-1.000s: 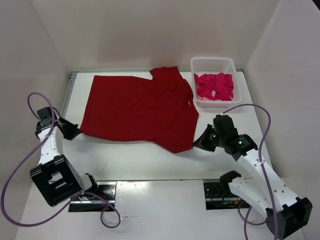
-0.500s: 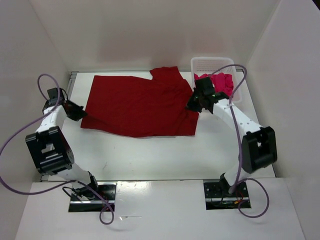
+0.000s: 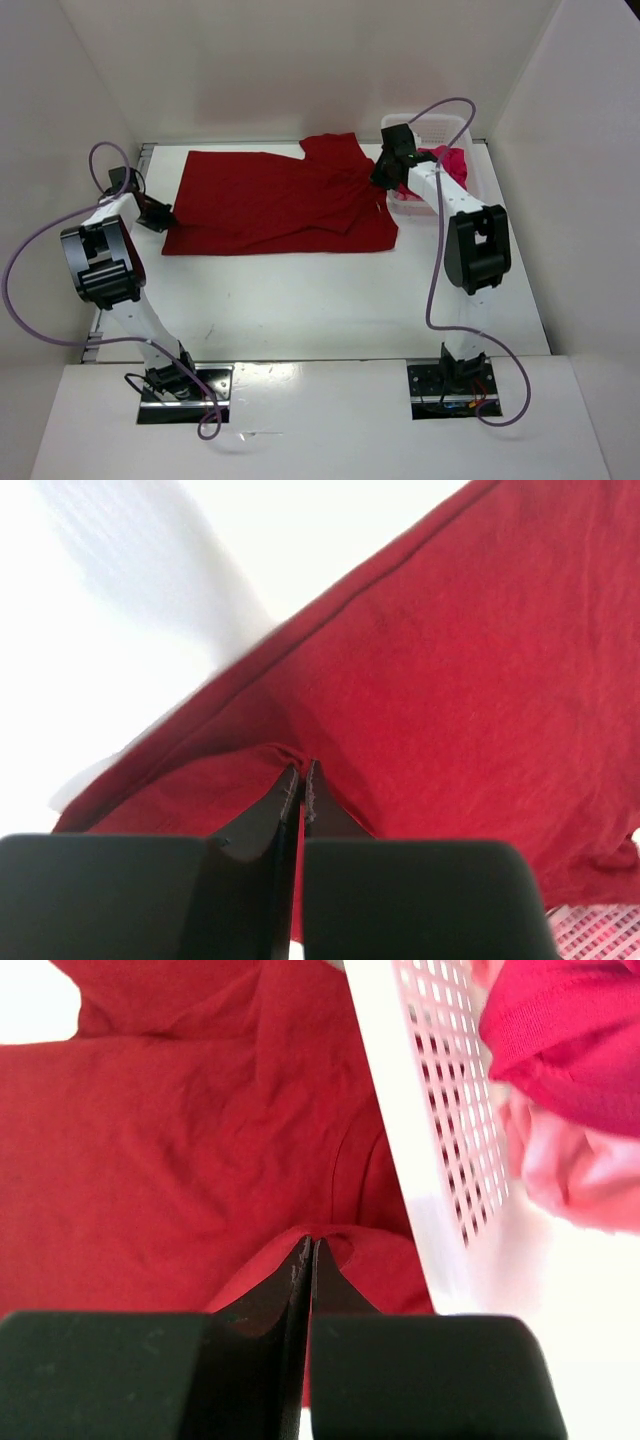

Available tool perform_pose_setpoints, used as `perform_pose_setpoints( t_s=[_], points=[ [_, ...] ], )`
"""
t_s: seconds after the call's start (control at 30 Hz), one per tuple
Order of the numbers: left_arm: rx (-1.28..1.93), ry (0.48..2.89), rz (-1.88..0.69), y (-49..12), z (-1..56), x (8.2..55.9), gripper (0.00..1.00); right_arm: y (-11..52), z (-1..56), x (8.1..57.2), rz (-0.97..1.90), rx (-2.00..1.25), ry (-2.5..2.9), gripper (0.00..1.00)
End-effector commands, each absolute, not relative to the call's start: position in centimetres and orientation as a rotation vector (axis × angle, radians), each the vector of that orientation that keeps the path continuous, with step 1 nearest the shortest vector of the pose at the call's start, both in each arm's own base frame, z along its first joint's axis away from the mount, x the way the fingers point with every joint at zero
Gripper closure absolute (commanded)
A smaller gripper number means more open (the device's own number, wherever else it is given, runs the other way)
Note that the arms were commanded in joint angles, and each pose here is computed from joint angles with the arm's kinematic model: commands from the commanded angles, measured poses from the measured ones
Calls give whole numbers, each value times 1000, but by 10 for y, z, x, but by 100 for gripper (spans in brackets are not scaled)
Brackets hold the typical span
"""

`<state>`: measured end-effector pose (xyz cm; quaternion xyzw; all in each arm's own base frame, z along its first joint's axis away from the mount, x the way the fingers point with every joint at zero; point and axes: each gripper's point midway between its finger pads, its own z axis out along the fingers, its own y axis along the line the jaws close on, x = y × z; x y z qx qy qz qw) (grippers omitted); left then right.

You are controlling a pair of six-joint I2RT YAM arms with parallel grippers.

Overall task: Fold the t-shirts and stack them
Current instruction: Fold the flattened tshirt in 1/3 of the way

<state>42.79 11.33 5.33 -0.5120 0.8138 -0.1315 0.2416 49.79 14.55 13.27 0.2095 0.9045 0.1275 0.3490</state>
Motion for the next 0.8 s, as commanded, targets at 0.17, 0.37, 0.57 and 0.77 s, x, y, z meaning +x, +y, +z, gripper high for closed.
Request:
perform_pose_setpoints(
  t_s=[0.17,0.37,0.57,0.77],
  points=[
    [-1368,2081,-400,126,78,466,99,139,142,544,250,518,2268,100],
    [-1340,1997,-445,138,93,474,82,133,145,550,233,533,2258,90],
    [-1391,2018,-512,143,78,448,52,130,178,528,281,544,2207,64],
    [-1452,1986,-466,143,78,398,56,130,172,463,415,609,2207,90]
  ],
)
